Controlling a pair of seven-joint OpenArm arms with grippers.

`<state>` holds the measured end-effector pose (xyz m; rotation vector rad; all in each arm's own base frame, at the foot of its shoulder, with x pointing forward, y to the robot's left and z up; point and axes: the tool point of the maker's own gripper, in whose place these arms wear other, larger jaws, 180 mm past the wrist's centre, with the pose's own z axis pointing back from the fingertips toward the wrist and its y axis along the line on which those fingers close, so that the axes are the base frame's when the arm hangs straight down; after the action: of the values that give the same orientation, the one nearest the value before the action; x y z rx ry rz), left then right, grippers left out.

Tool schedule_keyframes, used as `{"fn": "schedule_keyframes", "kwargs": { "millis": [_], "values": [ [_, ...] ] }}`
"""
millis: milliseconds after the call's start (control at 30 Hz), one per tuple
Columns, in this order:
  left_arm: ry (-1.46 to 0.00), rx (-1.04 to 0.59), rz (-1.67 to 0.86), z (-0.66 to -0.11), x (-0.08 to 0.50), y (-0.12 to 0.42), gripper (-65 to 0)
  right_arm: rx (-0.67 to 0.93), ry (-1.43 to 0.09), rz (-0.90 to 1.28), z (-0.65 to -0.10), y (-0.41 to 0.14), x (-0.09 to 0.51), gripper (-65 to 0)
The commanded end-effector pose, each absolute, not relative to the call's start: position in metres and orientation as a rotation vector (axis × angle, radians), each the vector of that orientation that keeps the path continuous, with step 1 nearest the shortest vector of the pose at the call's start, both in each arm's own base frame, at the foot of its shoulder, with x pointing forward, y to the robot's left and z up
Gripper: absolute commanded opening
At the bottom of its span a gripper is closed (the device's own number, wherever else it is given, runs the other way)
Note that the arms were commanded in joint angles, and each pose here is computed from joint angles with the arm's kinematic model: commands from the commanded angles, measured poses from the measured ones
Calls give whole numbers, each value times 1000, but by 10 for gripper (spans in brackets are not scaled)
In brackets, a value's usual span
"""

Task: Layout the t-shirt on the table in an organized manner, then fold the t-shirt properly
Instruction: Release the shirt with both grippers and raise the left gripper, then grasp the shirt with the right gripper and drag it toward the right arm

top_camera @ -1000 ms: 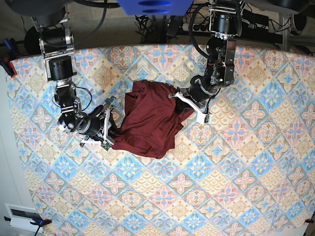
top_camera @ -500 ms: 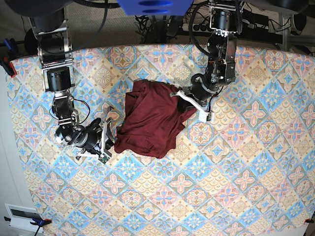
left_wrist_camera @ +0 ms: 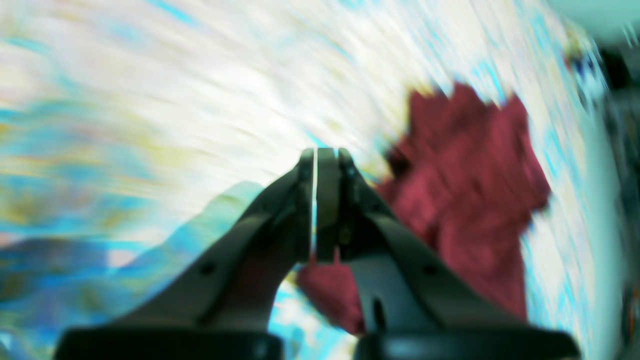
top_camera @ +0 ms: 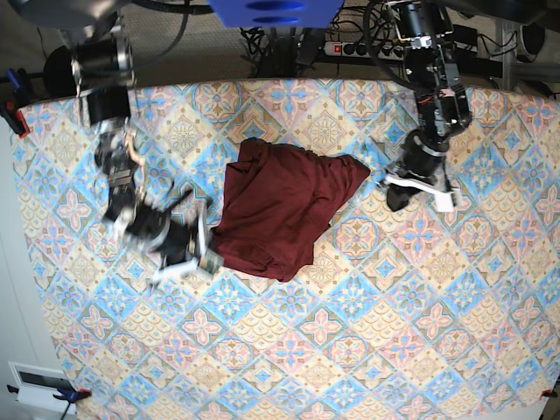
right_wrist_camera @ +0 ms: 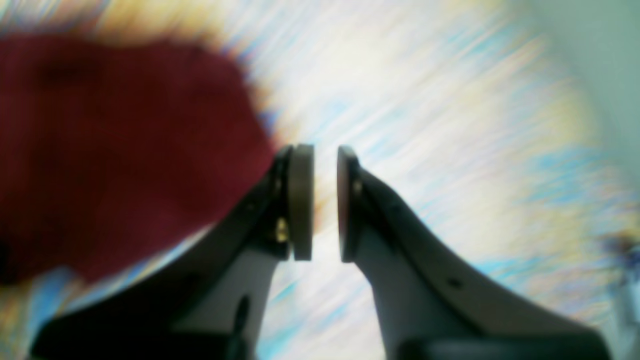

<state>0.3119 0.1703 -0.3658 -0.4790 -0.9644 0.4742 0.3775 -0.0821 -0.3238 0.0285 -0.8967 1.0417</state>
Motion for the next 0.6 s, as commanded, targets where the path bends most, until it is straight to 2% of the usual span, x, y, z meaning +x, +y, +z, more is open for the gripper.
{"fn": "schedule_keyframes", "kwargs": {
  "millis": [0, 133, 467, 567],
  "values": [
    [-1008, -509, 474, -353, 318, 170, -646, 68, -1000, 1033, -299, -63, 381, -587],
    [-1005, -467, 524, -359, 306, 192, -646, 222, -995, 997, -318, -15, 342, -650],
    [-983, -433, 553, -369, 292, 204, -646, 501, -1050, 861, -303, 79, 313, -649],
    [-982, -433, 553, -369, 291, 204, -646, 539, -998, 843, -320, 88, 309, -649]
  ]
}}
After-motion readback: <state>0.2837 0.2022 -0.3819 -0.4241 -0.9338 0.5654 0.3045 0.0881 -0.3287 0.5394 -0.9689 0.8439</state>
